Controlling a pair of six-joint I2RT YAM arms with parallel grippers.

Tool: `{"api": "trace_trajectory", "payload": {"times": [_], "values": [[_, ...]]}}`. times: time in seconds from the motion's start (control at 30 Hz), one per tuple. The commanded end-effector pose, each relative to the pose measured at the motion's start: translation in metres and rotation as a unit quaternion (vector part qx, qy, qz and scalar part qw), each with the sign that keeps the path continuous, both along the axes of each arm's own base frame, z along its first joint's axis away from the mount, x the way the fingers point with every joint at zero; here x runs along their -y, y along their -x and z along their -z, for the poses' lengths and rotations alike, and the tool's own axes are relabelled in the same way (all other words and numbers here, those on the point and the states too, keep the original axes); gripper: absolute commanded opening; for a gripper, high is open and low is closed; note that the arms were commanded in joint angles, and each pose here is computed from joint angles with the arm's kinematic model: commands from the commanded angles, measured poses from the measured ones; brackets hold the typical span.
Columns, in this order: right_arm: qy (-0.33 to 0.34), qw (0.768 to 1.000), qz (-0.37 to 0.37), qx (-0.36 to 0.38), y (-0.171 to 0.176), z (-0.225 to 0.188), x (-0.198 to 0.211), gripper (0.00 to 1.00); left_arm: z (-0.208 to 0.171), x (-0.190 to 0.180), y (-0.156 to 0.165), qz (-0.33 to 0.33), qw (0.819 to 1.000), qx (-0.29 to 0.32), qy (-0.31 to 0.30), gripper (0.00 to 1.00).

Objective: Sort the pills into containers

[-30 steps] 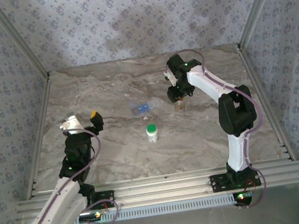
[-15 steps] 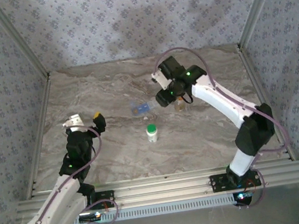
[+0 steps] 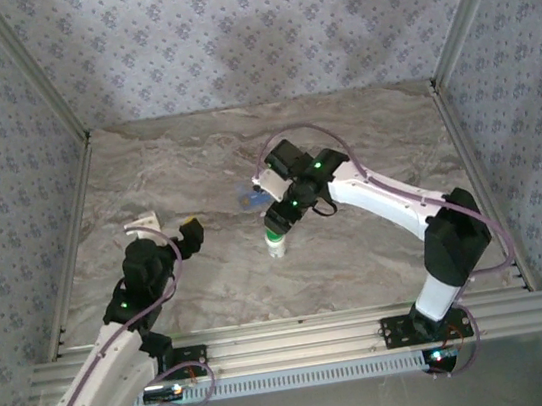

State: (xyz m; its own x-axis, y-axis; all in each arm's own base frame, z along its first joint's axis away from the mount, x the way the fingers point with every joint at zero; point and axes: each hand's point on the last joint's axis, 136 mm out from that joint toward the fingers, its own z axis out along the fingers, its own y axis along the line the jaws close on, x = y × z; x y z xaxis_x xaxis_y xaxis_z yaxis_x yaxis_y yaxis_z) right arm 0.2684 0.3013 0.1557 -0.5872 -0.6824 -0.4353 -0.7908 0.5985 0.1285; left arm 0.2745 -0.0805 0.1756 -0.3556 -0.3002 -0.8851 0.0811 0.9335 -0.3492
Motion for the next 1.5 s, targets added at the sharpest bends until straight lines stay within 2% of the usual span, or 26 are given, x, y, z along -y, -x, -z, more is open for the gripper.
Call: {"api": "trace_trajectory", "payload": {"times": [0.0,0.17,0.33,0.57,0.8,0.97,1.13,1.23,1.37,1.47], "values": [[-0.017,1.0,0.0,-0.001,-0.005,-0.002,-0.01,0.62,0.014,-0.006,0.005,-0.017,0.999,-0.027,0.004,0.93],[-0.028,0.998,0.054,0.022,-0.055,-0.006,-0.013,0.58,0.017,-0.005,-0.002,-0.03,0.998,-0.045,0.019,0.9],[-0.01,0.996,0.093,0.01,-0.094,0.024,-0.012,0.5,0.023,0.0,-0.021,-0.039,0.996,-0.081,0.026,0.88],[0.032,0.991,0.126,0.029,-0.134,0.056,-0.008,0.49,0.035,0.016,-0.061,-0.021,0.989,-0.143,0.044,0.82],[0.065,0.986,0.146,0.038,-0.155,0.081,0.001,0.49,0.05,0.029,-0.105,-0.012,0.983,-0.172,0.057,0.8],[0.077,0.983,0.164,0.032,-0.168,0.098,0.011,0.49,0.066,0.037,-0.127,0.001,0.978,-0.196,0.074,0.74],[0.06,0.983,0.171,0.004,-0.168,0.114,0.007,0.5,0.079,0.042,-0.128,0.01,0.975,-0.205,0.082,0.72],[0.044,0.986,0.152,-0.044,-0.158,0.127,-0.009,0.5,0.084,0.041,-0.126,0.01,0.975,-0.206,0.08,0.72],[0.03,0.99,0.127,-0.056,-0.155,0.13,-0.021,0.51,0.084,0.041,-0.123,0.014,0.975,-0.207,0.077,0.72],[0.048,0.99,0.125,-0.041,-0.159,0.126,-0.013,0.51,0.083,0.04,-0.12,0.016,0.975,-0.208,0.072,0.72]]}}
